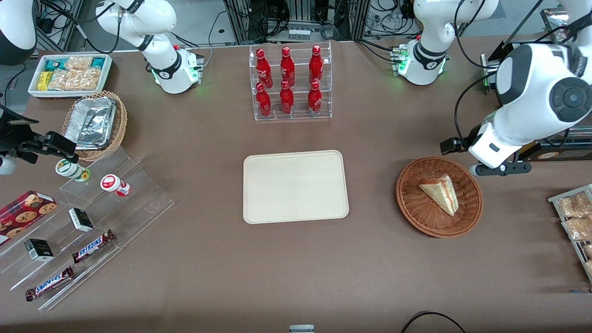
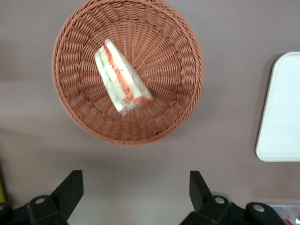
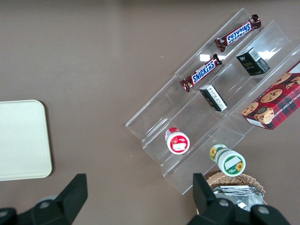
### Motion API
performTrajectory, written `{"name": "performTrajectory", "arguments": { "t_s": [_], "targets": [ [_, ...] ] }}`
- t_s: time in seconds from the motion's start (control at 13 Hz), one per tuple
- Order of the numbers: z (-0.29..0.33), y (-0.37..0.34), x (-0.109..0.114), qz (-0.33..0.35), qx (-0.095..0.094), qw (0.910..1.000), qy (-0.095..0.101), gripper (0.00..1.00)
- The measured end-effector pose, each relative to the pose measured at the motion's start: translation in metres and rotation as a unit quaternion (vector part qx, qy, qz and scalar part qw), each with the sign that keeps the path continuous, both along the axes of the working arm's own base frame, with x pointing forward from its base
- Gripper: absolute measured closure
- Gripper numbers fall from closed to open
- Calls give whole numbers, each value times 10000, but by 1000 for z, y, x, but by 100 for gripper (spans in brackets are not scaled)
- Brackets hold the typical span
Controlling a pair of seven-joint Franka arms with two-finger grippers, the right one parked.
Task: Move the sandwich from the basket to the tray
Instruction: 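Lower the open left gripper over the wrapped sandwich in the basket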
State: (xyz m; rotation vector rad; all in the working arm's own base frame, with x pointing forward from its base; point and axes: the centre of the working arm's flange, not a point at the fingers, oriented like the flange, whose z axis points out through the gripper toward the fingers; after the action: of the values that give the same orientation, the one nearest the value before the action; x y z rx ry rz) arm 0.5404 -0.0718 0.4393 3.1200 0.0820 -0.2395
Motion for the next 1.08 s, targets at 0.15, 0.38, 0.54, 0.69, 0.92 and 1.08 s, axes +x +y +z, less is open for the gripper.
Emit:
{"name": "performTrajectory", "arguments": {
  "t_s": [0.15, 0.38, 0.54, 0.69, 0.92, 1.08],
  "targets": [
    [-28, 2, -3, 24, -15, 9998, -195, 0],
    [-60, 5, -8, 68, -30, 9992, -392, 0],
    [-78, 14, -7, 153, -37, 9987, -483, 0],
    [-90, 20, -3, 269, -33, 9984, -490, 0],
    [-95, 24, 0, 878, 21, 9947, -529, 0],
    [-96, 25, 2, 1530, 74, 9866, -558, 0]
  ]
}}
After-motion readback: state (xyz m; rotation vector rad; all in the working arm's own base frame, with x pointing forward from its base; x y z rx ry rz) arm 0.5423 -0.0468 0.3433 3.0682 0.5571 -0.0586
